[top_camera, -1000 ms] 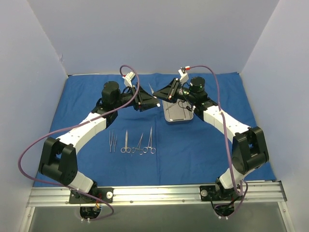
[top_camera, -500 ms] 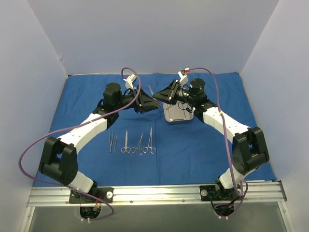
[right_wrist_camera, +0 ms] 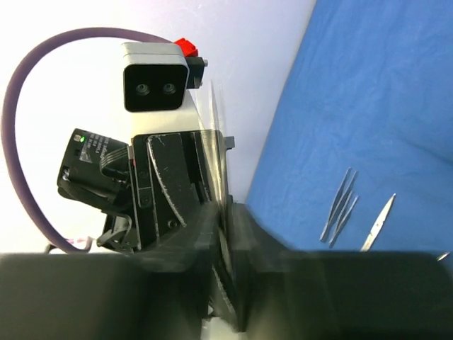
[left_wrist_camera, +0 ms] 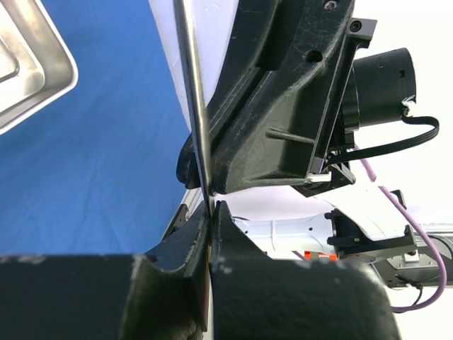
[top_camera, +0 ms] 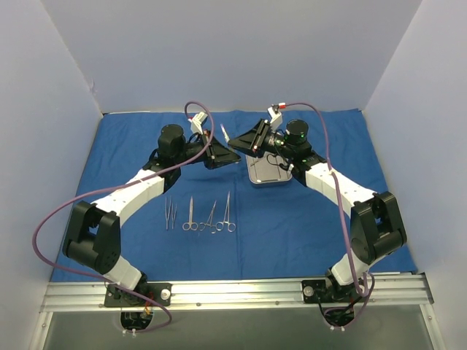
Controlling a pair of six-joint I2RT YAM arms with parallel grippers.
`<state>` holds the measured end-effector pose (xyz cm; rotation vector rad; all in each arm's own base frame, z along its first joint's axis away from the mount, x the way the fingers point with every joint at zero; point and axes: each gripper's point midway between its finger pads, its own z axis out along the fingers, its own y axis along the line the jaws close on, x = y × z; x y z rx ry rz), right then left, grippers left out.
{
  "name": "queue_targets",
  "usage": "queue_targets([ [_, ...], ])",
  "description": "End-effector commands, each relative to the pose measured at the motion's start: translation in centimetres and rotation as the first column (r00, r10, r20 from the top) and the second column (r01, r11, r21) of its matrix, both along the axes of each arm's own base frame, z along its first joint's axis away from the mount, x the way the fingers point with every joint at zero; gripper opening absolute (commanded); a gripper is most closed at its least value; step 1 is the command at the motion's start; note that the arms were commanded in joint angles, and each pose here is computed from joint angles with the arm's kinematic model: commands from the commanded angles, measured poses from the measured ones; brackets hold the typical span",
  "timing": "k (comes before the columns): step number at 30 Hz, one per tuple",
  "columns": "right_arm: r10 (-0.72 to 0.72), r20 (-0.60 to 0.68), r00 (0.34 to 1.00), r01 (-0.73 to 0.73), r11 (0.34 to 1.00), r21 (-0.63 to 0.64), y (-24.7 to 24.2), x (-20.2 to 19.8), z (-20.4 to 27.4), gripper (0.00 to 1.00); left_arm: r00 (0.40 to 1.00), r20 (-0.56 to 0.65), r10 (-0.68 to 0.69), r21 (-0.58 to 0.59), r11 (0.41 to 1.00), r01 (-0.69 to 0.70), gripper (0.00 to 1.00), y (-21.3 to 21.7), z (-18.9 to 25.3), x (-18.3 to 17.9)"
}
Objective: Open and lay out the surgical kit
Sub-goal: Place the medical item in the surgical kit.
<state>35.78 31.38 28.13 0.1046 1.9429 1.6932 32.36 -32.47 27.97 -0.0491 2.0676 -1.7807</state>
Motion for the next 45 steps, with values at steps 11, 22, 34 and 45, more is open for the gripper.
queue_targets([
  [11, -0.133, -0.007, 0.991, 0.105, 0.809, -0.579, -5.9, 3.7, -6.7, 1.0, 0.976, -0.037, 0.216, 0.88, 0.47, -0.071, 0.02, 19.3, -9.3, -3.7],
  [22, -0.111, -0.056, 0.992, 0.056, 0.799, -0.599, -6.4, 1.9, -9.6, 1.0, 0.918, -0.191, 0.347, 0.976, -0.037, 0.216, 0.02, 27.4, -16.0, -9.5],
  [34, -0.118, -0.065, 0.991, 0.056, 0.797, -0.601, -8.7, 1.5, -10.7, 1.0, 0.873, -0.303, 0.382, 0.936, -0.053, 0.349, 0.02, 27.5, -22.3, -8.4],
  [45, -0.133, -0.085, 0.987, 0.054, 0.788, -0.613, -10.4, 2.0, -11.6, 1.0, 0.846, -0.343, 0.409, 0.921, -0.032, 0.389, 0.04, 27.3, -24.5, -8.0],
])
